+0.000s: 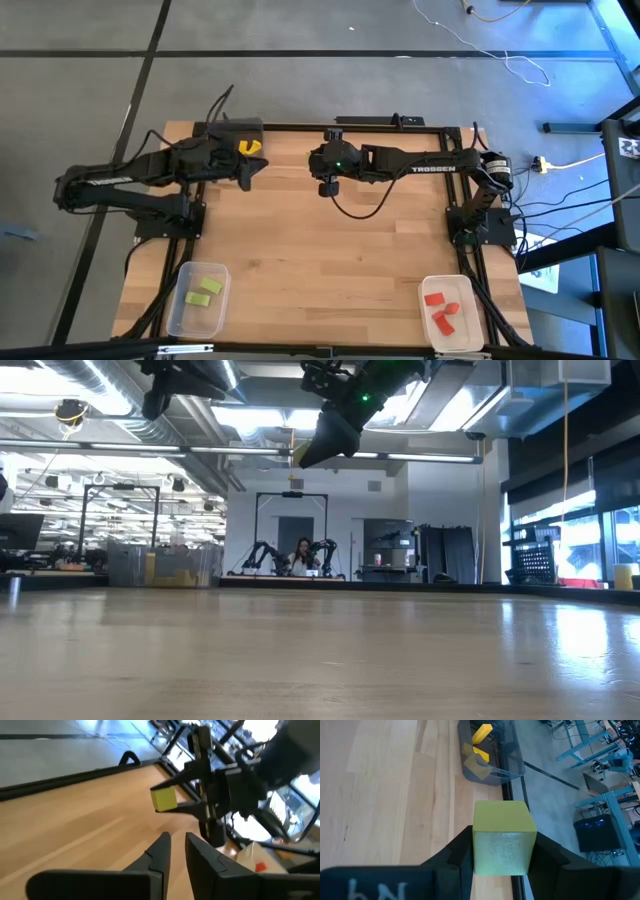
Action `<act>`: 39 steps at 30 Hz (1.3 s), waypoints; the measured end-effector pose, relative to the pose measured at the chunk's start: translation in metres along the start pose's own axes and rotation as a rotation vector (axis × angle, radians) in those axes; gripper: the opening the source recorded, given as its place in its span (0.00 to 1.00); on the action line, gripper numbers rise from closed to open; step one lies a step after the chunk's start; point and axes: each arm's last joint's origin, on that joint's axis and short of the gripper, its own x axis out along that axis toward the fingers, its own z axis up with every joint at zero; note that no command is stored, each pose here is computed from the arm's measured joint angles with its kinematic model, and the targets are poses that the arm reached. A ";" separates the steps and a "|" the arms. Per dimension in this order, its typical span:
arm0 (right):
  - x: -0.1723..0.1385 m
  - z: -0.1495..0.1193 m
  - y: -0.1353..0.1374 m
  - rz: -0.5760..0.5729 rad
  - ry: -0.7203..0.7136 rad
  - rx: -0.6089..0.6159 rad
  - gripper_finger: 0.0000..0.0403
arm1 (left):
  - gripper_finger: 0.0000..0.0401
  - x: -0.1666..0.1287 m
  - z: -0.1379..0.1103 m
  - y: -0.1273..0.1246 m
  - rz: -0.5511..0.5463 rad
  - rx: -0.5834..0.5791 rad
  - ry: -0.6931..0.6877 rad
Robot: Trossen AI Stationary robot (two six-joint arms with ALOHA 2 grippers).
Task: Sort & place blocks by color
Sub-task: Put the green block into the transparent bin
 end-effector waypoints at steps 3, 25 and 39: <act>0.000 0.000 0.000 0.000 0.000 0.000 0.32 | 0.14 0.007 -0.003 0.000 0.007 0.010 0.036; 0.000 0.000 0.000 0.005 -0.003 0.000 0.32 | 0.26 0.054 0.013 0.032 -0.007 -0.102 0.135; 0.000 0.003 0.003 0.113 -0.078 0.008 0.32 | 0.26 0.090 0.010 0.042 -0.151 0.223 0.208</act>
